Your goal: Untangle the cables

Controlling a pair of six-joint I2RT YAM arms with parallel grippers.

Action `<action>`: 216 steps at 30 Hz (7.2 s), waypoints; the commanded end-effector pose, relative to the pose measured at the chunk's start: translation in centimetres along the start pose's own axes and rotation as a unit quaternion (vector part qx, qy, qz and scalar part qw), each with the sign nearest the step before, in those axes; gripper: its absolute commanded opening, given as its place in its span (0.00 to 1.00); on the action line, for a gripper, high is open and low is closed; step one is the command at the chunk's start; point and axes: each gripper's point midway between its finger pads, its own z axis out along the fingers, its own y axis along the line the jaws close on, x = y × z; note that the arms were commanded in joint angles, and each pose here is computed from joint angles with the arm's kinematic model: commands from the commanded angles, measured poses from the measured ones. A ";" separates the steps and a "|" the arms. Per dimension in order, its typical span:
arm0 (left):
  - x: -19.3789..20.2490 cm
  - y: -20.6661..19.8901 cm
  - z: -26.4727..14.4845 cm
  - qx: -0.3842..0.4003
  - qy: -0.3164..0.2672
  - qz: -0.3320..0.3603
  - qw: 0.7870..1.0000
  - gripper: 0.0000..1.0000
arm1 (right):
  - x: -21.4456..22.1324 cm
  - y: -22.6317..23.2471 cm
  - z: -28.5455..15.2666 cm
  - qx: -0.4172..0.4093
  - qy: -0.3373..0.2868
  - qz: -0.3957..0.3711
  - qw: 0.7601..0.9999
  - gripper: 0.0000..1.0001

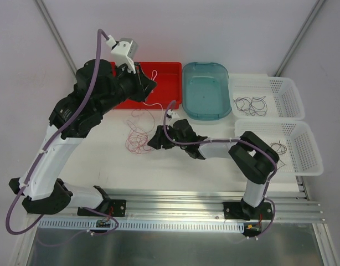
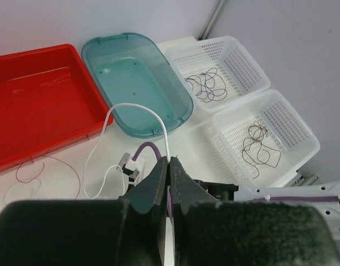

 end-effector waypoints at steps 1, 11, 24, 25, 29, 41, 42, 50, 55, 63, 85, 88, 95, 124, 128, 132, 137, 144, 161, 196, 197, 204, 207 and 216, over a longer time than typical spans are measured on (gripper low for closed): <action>-1.5 0.3 -1.5 -0.008 -0.038 -0.006 0.999 0.00 | -2.8 2.3 1.2 -0.036 -0.041 0.002 0.999 0.64; -1.0 4.6 -3.4 -0.107 -0.059 0.026 0.992 0.00 | -2.0 -0.5 0.3 0.001 -0.039 0.007 0.999 0.04; -0.5 19.3 -6.5 -0.387 -0.047 0.068 0.919 0.00 | 1.3 -6.2 -11.6 0.120 -0.020 -0.018 0.992 0.01; -0.4 20.2 -6.7 -0.401 -0.044 0.067 0.913 0.00 | 1.2 -6.6 -12.4 0.131 -0.022 -0.020 0.991 0.01; 0.1 23.6 -8.1 -0.460 -0.031 0.060 0.885 0.00 | -0.5 -8.5 -17.6 0.175 -0.069 -0.011 0.982 0.01; 0.6 26.4 -10.0 -0.511 -0.015 0.050 0.858 0.00 | -0.6 -12.5 -24.8 0.268 -0.069 0.021 0.961 0.01; 0.8 26.1 -9.5 -0.496 -0.014 0.047 0.867 0.00 | -0.5 -12.3 -24.6 0.262 -0.065 0.023 0.963 0.01; 0.0 24.3 -6.7 -0.421 -0.016 0.036 0.906 0.00 | 0.0 -10.0 -23.0 0.216 -0.013 0.011 0.976 0.10; -3.5 23.0 -5.5 -0.388 -0.048 0.037 0.920 0.00 | 0.5 -9.2 -23.1 0.227 0.016 -0.013 0.974 0.35; -10.3 19.9 -2.6 -0.304 -0.111 0.043 0.945 0.00 | 0.8 -7.5 -23.5 0.219 0.035 -0.044 0.974 0.88; -11.4 27.7 14.3 -0.260 -0.129 0.105 0.951 0.00 | 2.0 -6.4 -23.5 0.185 0.055 -0.068 0.979 1.00; -7.6 29.3 17.4 -0.250 -0.086 0.096 0.960 0.00 | 2.1 -7.1 -23.6 0.201 0.054 -0.069 0.976 1.00; 3.3 32.3 21.9 -0.240 0.027 0.027 0.970 0.19 | 2.0 -7.0 -23.1 0.200 0.063 -0.063 0.976 1.00; 27.8 16.4 9.1 -0.184 0.243 -0.181 0.935 0.90 | 2.5 -4.4 -21.3 0.203 0.062 -0.094 0.973 1.00; 30.5 15.5 10.5 -0.192 0.277 -0.179 0.925 0.86 | 2.8 -4.1 -21.0 0.203 0.066 -0.103 0.972 1.00; 31.4 15.7 11.9 -0.222 0.276 -0.191 0.916 0.81 | 3.2 -4.0 -21.0 0.206 0.070 -0.111 0.970 1.00; 32.7 15.0 13.2 -0.248 0.276 -0.224 0.901 0.68 | 3.3 -4.5 -21.1 0.217 0.071 -0.116 0.967 1.00; 32.8 13.0 13.5 -0.290 0.234 -0.274 0.886 0.48 | 3.6 -5.0 -21.4 0.225 0.068 -0.122 0.964 1.00; 36.7 12.7 14.2 -0.356 0.227 -0.352 0.836 0.36 | 4.3 -6.4 -23.0 0.242 0.059 -0.132 0.959 1.00; 23.7 7.8 7.4 -0.200 0.161 -0.194 0.947 0.00 | 0.9 -1.4 -16.9 0.149 0.042 -0.128 0.980 1.00; 23.4 7.6 7.1 -0.193 0.160 -0.188 0.949 0.00 | 0.5 -1.1 -16.1 0.145 0.036 -0.124 0.981 1.00; 19.9 6.0 4.8 -0.143 0.131 -0.178 0.965 0.00 | 0.5 -1.7 -11.3 0.151 0.044 -0.089 0.984 1.00; 19.0 5.5 4.1 -0.128 0.124 -0.177 0.968 0.00 | 0.7 -2.5 -9.7 0.168 0.042 -0.064 0.983 1.00; 16.3 4.5 2.1 -0.097 0.095 -0.174 0.975 0.00 | 3.1 -6.2 -5.4 0.218 0.054 -0.012 0.974 0.91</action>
